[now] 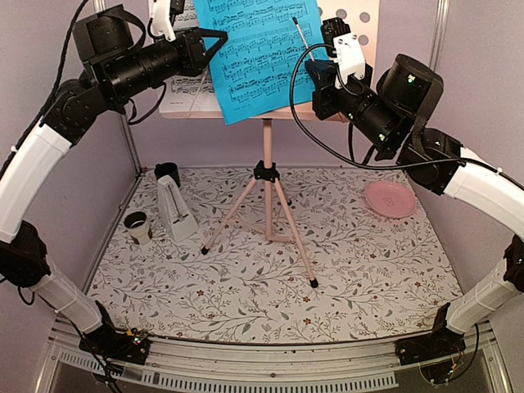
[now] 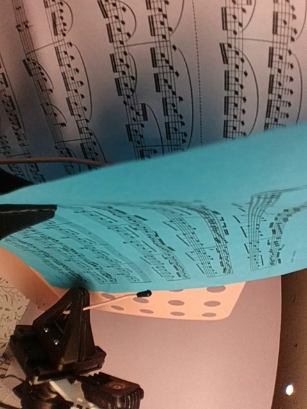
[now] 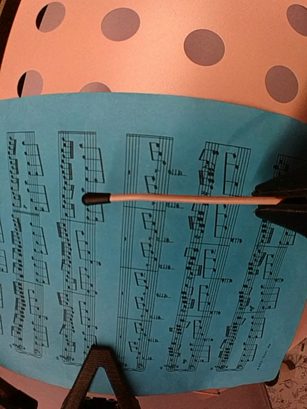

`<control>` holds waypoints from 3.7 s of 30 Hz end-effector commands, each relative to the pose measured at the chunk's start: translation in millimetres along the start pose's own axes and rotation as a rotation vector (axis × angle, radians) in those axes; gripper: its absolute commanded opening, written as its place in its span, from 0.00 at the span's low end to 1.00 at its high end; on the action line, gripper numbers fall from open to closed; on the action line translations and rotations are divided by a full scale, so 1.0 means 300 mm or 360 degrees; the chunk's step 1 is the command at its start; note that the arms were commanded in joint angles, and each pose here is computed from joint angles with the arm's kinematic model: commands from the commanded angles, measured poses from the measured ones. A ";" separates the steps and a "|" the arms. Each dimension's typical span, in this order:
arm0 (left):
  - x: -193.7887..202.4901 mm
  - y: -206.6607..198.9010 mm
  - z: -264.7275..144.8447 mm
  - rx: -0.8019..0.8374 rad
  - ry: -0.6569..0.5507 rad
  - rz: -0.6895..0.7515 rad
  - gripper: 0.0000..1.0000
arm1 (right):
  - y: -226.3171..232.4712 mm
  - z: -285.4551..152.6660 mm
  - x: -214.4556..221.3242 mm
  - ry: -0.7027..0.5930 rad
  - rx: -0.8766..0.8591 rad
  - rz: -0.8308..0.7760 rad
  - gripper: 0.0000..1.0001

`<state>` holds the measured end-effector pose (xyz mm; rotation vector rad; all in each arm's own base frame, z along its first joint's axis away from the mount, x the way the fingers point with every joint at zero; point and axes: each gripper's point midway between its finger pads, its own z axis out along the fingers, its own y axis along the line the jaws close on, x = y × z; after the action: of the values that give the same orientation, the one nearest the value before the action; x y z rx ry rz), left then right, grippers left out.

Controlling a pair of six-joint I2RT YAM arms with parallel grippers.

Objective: Set up the instrument practice props

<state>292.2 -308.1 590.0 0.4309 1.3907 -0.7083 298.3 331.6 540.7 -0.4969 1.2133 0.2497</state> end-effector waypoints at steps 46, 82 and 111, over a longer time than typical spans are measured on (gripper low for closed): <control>0.057 -0.213 0.247 0.0549 -0.0016 0.0453 0.00 | 0.008 -0.043 -0.054 -0.0197 -0.0180 0.0020 0.02; -0.100 -0.131 -0.115 0.0310 -0.0082 0.0474 0.82 | -0.027 -0.154 -0.121 -0.0222 -0.0286 0.0169 0.45; 1.027 0.095 -0.432 0.0132 0.0695 0.0187 0.77 | 0.312 -0.510 0.744 0.0842 -0.0805 0.0675 0.84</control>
<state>204.1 -252.4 275.8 0.7774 1.7573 -0.6533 183.2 321.1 293.5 -0.9133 1.6799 0.9024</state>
